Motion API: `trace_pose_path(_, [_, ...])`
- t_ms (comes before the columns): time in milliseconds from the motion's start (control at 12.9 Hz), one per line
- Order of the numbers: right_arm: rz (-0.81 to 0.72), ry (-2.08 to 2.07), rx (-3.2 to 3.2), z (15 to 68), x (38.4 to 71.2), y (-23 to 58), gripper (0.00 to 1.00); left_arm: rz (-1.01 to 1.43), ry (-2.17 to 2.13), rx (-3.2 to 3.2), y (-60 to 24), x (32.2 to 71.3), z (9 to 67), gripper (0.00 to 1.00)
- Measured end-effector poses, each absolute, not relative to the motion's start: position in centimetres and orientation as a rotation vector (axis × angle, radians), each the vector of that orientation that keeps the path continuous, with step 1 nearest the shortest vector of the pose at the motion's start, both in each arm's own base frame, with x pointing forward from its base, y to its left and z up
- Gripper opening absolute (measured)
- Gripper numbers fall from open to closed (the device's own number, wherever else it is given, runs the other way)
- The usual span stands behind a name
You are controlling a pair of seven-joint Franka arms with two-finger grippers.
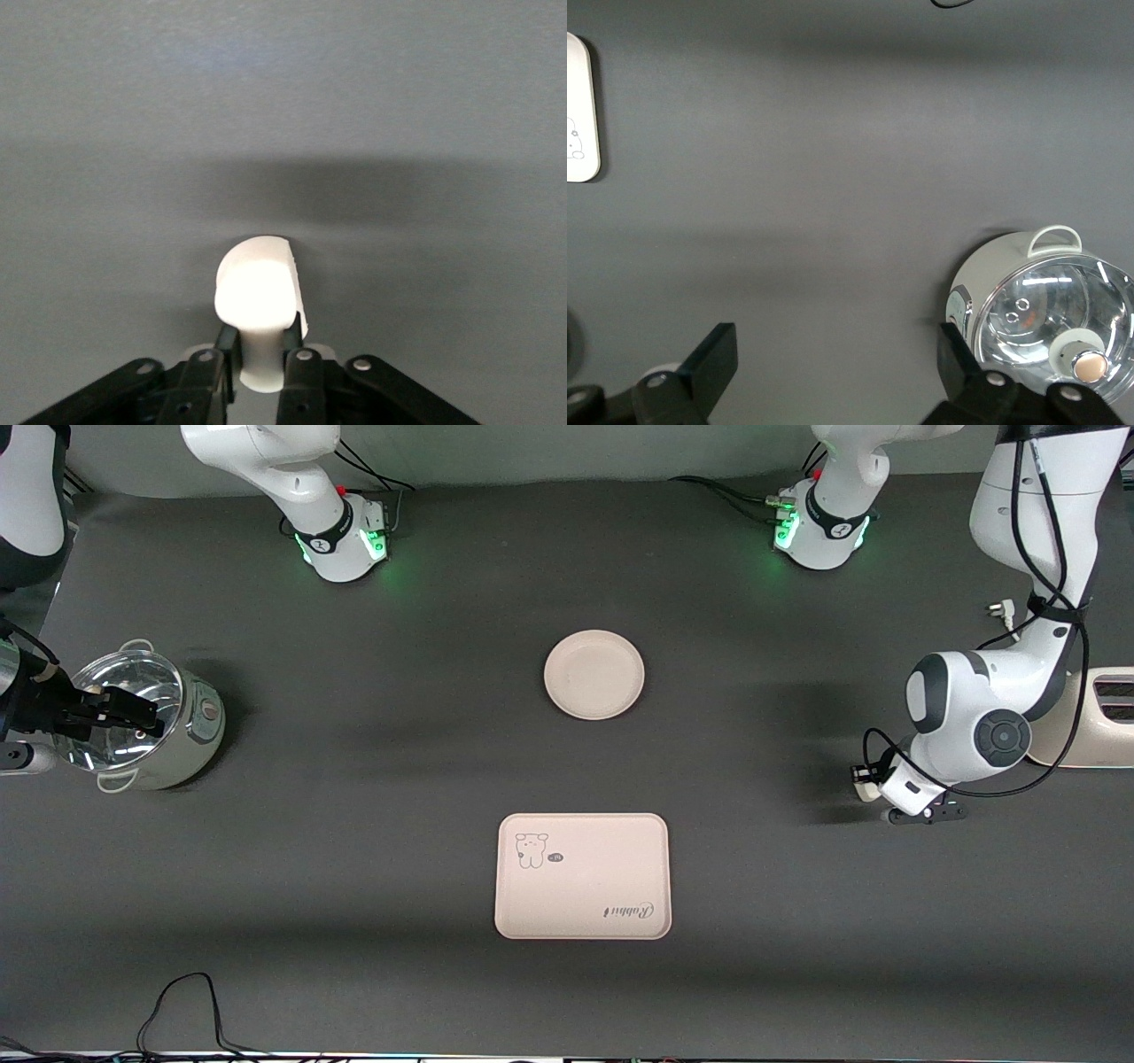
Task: Place bun in plate and plate on tray
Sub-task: 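Carry the bun with the left gripper and lower it onto the plate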
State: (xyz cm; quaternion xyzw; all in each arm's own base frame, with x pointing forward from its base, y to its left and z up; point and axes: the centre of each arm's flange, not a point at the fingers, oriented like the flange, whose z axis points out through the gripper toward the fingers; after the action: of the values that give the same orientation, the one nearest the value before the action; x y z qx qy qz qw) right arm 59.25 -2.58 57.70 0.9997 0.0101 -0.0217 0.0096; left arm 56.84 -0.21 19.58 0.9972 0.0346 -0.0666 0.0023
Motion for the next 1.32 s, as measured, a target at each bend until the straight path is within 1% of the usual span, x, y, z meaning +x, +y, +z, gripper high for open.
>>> trace_pose_path(155, [-0.068,0.031,3.121,57.7,59.2,-2.6,1.0,-0.214,0.064,3.129,-1.9,56.9,21.0,0.14])
trace_pose_path(233, [-0.068,0.031,3.121,57.7,59.2,-2.6,1.0,-0.218,0.038,3.128,-3.1,57.0,22.7,0.13])
trace_pose_path(389, [-0.069,0.032,3.121,57.7,59.2,-2.6,1.0,-0.209,0.046,3.122,-7.3,56.5,27.7,0.09])
trace_pose_path(466, [-0.069,0.031,3.121,57.7,59.2,-2.6,1.0,-0.205,0.068,3.118,-11.1,55.6,30.5,0.09])
trace_pose_path(622, [-0.069,0.031,3.121,57.7,59.2,-2.6,1.0,-0.176,0.119,3.102,-20.4,52.2,35.4,0.09])
trace_pose_path(777, [-0.069,0.031,3.121,57.7,59.2,-2.6,1.0,-0.152,0.18,3.07,-29.4,47.4,38.2,0.09])
trace_pose_path(1010, [-0.07,0.031,3.121,57.6,59.2,-2.6,1.0,-0.115,0.216,3.045,-39.8,40.3,38.2,0.09])
trace_pose_path(1166, [-0.07,0.031,3.121,57.6,59.2,-2.6,1.0,-0.12,0.237,3.032,-43.9,37.2,35.0,0.09])
trace_pose_path(1321, [-0.071,0.031,3.121,57.6,59.2,-2.6,1.0,-0.153,0.255,3.036,-46.7,34.9,30.0,0.09])
